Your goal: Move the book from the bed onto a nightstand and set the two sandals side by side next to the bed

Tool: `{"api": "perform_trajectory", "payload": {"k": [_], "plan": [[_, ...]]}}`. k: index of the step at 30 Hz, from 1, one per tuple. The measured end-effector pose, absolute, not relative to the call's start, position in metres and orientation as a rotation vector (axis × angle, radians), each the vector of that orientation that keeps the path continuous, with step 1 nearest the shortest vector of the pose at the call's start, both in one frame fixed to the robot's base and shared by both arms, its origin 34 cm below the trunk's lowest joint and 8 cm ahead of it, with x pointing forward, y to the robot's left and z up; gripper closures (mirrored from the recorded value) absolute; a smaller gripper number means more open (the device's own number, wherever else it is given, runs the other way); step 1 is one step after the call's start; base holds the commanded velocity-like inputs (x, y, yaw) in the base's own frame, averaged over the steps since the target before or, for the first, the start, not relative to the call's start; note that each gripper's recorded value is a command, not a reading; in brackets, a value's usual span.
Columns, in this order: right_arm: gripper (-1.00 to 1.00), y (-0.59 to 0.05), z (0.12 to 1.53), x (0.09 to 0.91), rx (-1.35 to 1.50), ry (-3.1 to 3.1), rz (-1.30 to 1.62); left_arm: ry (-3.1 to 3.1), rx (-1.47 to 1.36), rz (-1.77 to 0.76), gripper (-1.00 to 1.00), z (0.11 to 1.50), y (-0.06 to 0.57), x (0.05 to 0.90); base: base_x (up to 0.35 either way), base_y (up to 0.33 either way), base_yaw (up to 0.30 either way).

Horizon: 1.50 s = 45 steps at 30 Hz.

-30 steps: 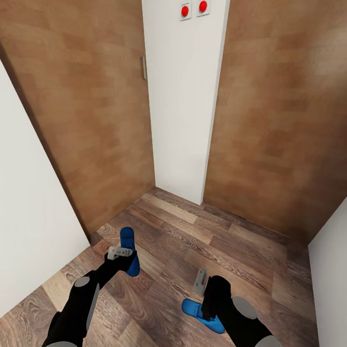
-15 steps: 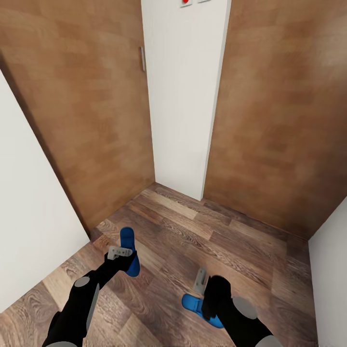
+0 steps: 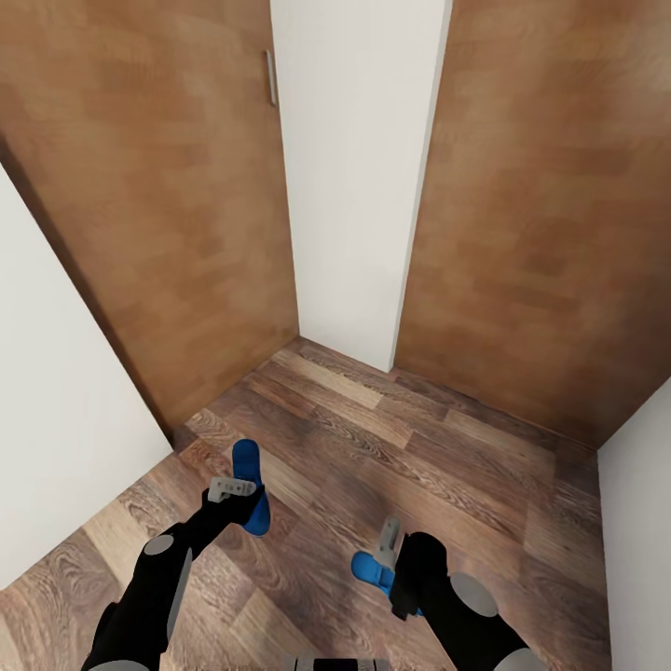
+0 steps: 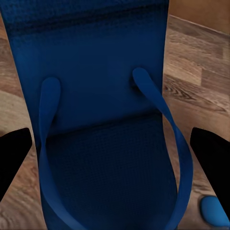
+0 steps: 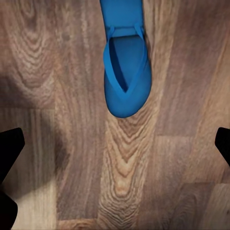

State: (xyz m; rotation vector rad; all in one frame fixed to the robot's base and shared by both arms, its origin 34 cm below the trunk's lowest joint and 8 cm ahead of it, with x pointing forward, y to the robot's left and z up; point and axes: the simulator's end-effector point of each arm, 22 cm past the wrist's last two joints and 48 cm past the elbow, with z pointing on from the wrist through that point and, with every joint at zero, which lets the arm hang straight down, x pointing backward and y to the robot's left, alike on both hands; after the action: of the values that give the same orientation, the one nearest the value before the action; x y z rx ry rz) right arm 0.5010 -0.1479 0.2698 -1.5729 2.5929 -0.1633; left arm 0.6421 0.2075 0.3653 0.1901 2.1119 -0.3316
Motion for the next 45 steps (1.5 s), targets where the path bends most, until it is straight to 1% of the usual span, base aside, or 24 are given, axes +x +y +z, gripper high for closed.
{"api": "perform_trajectory", "payload": {"k": [35, 42, 43, 45], "plan": [[-1.00, -0.146, 0.258, 0.513, -1.534, 2.589, -0.129, 2.196, 0.178, -0.346, 1.00, 0.316, 0.208, 0.628, 0.000, 0.000, 0.000], [-1.00, -0.161, 0.268, 0.527, -1.453, 2.592, -0.120, 2.196, 0.178, -0.346, 1.00, 0.316, 0.208, 0.628, 0.000, 0.000, 0.000], [-1.00, -0.170, 0.267, 0.528, -1.450, 2.597, -0.134, 2.196, 0.178, -0.346, 1.00, 0.316, 0.208, 0.628, 0.000, 0.000, 0.000], [-1.00, -0.210, 0.263, 0.529, -1.412, 2.640, -0.170, 2.196, 0.178, -0.346, 1.00, 0.316, 0.207, 0.628, 0.000, 0.000, 0.000]]}}
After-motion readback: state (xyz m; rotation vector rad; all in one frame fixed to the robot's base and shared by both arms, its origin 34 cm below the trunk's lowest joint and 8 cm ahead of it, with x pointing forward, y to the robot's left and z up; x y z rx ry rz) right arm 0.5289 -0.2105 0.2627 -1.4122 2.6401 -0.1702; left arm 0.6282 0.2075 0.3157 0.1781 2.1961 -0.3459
